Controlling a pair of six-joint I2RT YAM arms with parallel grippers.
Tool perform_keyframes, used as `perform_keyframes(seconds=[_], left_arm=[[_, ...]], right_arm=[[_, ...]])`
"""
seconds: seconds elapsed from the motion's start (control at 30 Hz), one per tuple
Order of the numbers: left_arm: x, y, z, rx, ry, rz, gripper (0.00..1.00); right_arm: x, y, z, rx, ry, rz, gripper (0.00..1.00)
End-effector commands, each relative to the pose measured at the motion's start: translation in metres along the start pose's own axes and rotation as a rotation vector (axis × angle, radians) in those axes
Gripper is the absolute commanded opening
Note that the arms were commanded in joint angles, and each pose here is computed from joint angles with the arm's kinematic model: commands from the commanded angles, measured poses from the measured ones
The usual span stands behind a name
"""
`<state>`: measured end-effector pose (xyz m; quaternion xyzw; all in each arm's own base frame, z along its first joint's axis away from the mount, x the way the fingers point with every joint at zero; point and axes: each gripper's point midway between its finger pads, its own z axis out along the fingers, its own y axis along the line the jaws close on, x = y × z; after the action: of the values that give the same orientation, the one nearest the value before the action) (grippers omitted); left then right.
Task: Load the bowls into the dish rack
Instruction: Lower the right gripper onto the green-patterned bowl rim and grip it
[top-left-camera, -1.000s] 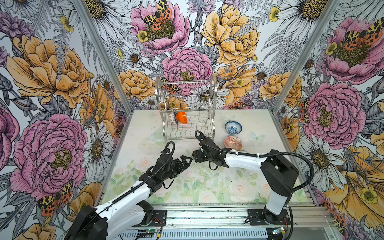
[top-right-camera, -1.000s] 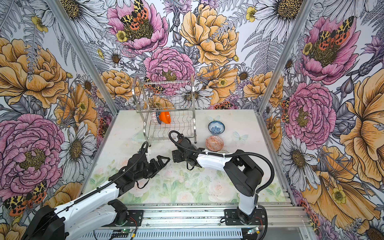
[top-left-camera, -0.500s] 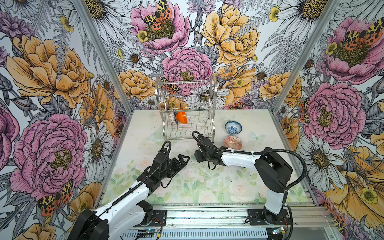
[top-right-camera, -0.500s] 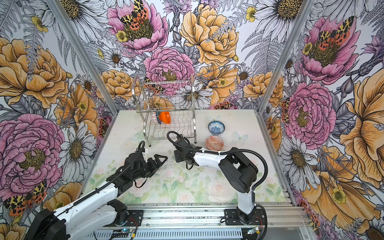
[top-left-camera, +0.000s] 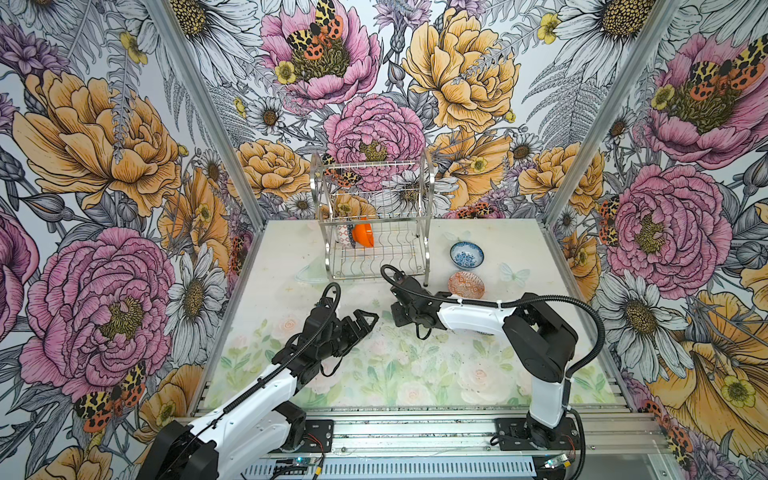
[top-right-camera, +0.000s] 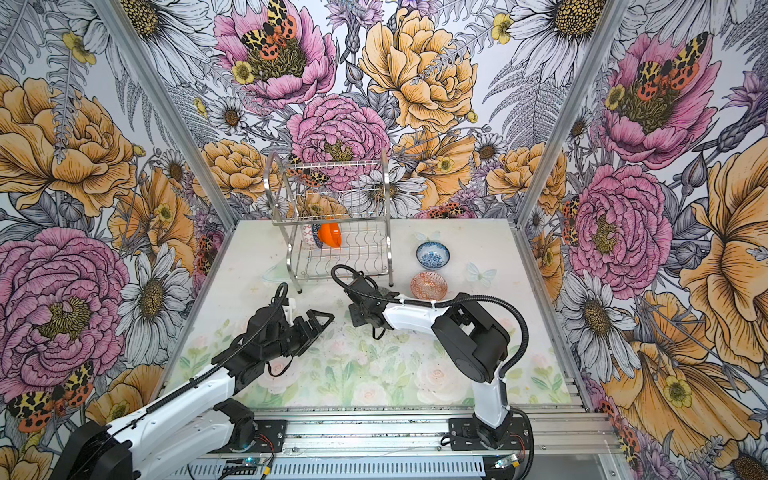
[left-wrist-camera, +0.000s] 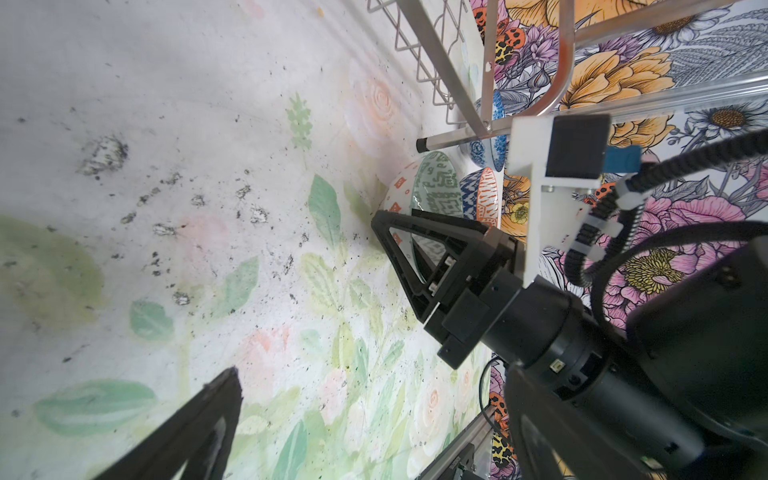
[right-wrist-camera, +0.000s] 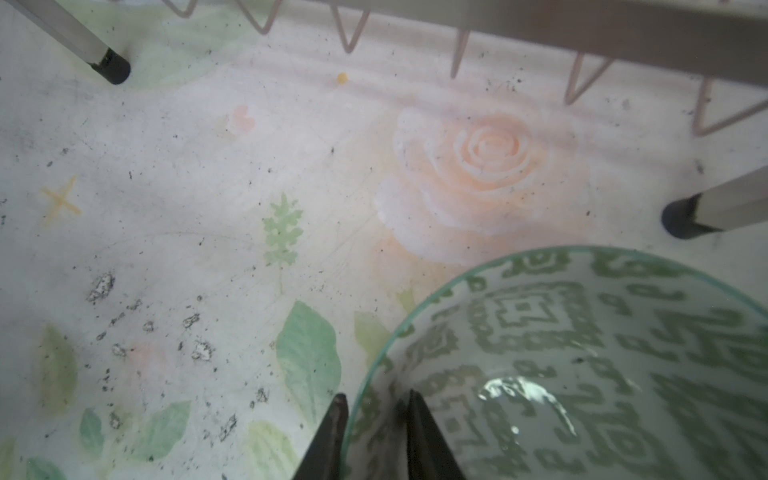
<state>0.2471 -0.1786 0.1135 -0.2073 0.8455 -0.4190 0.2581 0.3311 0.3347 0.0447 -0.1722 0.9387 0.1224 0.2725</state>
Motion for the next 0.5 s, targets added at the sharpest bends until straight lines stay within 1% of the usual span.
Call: perform_keyframes(seconds=[0.0, 0.07, 0.23, 0.4, 0.47], left_arm=[[-0.002, -0.002, 0.000, 0.016, 0.000, 0.006, 0.99], [-0.002, -0.002, 0.000, 0.015, -0.001, 0.004, 0.99], [-0.002, -0.002, 0.000, 0.016, 0.000, 0.003, 0.99], [-0.003, -0.003, -0.001, 0.015, -0.001, 0.002, 0.99], [-0.003, -0.004, -0.001, 0.014, -0.002, 0.002, 0.99]], right_arm=[[-0.005, 0.005, -0.001, 0.006, -0.003, -0.013, 0.20], [-0.007, 0.005, -0.003, 0.003, -0.006, -0.014, 0.16], [-0.012, 0.008, -0.009, -0.006, -0.014, -0.015, 0.11], [-0.014, 0.012, -0.014, -0.029, -0.017, -0.016, 0.01], [-0.016, 0.015, -0.018, -0.048, -0.022, -0.012, 0.00]])
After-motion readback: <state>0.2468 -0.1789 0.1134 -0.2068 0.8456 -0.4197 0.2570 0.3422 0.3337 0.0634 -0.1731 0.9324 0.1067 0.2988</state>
